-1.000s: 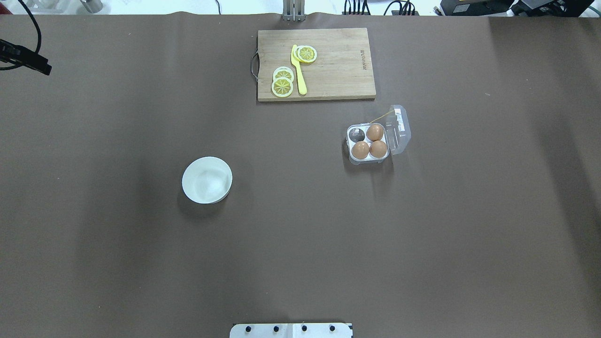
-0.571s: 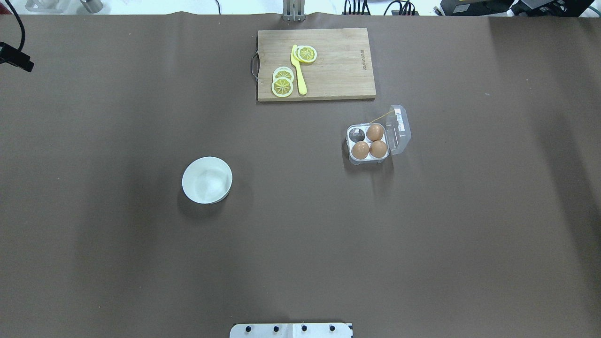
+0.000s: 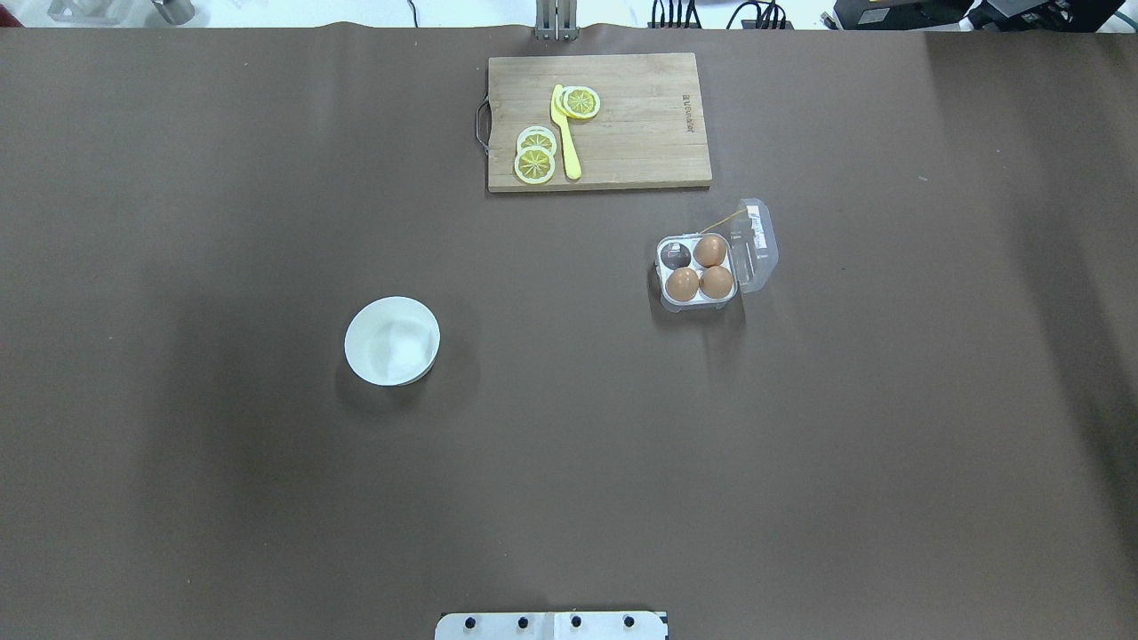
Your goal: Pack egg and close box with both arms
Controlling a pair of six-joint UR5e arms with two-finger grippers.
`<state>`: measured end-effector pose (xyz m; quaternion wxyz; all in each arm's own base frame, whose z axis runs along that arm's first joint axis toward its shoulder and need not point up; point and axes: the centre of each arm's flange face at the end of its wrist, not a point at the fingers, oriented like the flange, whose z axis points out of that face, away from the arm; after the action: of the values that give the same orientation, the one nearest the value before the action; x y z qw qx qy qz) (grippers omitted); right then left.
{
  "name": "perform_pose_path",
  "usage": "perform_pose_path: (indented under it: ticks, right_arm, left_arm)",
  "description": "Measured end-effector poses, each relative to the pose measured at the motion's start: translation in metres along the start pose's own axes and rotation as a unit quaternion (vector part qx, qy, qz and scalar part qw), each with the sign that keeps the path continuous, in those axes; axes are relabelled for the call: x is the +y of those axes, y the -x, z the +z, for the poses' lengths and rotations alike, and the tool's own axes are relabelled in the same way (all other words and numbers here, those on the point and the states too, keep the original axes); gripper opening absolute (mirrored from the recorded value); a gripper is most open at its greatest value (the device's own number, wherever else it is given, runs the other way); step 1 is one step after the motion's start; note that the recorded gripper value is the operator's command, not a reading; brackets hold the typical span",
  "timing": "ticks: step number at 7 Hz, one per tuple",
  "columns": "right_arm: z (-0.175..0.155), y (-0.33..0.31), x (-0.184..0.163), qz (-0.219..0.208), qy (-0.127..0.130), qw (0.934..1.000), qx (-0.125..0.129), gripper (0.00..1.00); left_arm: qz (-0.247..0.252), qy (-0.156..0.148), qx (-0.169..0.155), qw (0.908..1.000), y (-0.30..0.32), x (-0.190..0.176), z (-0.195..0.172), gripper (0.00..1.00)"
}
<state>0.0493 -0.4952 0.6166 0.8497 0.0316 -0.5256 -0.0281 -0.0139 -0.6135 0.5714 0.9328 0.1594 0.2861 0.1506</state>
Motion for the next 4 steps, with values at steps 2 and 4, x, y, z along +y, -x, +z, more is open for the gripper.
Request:
perform_pose_path:
  ticks: [2, 4]
  right_arm:
    - [0.001, 0.009, -0.002, 0.002, 0.000, 0.9993, -0.039, 0.14]
    - [0.008, 0.007, -0.004, 0.011, 0.005, 0.9974, -0.072, 0.00]
  left_arm:
    - [-0.014, 0.009, 0.027, 0.9995, 0.035, 0.030, 0.009, 0.98]
    - [-0.027, 0.011, 0.047, 0.9985, 0.047, 0.050, 0.016, 0.98]
